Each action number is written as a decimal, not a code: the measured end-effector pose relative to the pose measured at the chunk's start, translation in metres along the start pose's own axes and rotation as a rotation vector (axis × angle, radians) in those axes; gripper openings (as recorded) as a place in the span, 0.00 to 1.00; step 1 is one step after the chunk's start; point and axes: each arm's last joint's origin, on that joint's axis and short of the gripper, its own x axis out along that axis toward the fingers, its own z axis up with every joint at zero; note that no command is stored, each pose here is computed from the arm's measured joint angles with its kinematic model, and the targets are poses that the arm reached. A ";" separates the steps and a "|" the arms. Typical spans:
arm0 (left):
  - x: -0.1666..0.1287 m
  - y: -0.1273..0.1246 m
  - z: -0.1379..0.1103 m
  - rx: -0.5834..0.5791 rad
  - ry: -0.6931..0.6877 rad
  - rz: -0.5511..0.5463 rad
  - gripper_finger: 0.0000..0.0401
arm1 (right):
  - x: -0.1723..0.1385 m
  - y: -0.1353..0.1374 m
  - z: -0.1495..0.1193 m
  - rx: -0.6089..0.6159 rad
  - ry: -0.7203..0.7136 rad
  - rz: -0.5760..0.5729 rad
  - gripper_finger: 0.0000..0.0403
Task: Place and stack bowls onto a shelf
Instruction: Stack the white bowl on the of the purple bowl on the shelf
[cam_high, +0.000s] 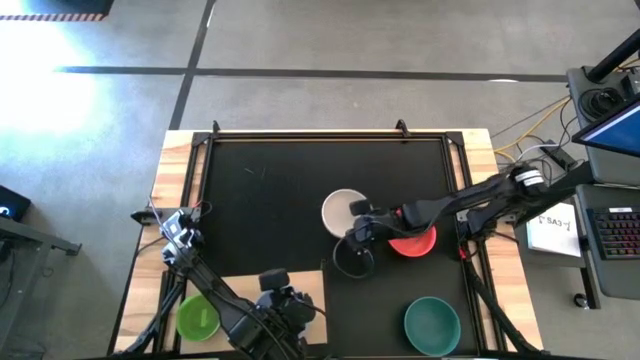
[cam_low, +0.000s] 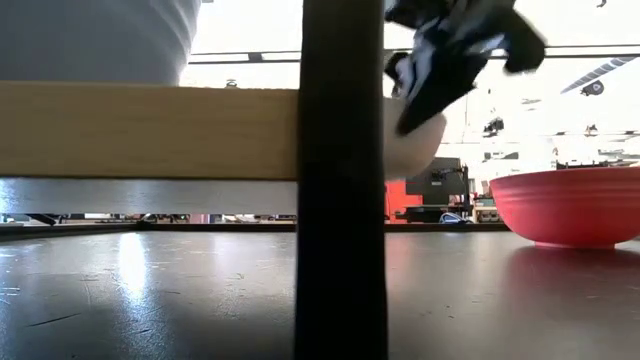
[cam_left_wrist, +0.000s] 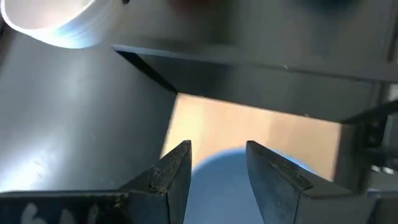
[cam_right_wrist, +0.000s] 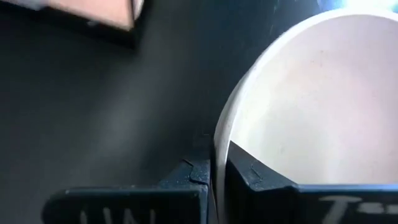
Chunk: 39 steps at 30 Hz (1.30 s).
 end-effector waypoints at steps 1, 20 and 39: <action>0.000 0.001 0.001 0.012 -0.014 0.010 0.34 | -0.009 0.000 0.002 -0.002 0.023 0.014 0.02; -0.016 -0.023 0.044 0.369 -0.474 -0.105 0.34 | -0.119 0.094 0.064 -0.221 -0.179 0.715 0.02; -0.028 -0.043 0.061 0.420 -0.607 -0.518 0.34 | -0.123 0.148 0.098 -0.429 -0.251 0.836 0.02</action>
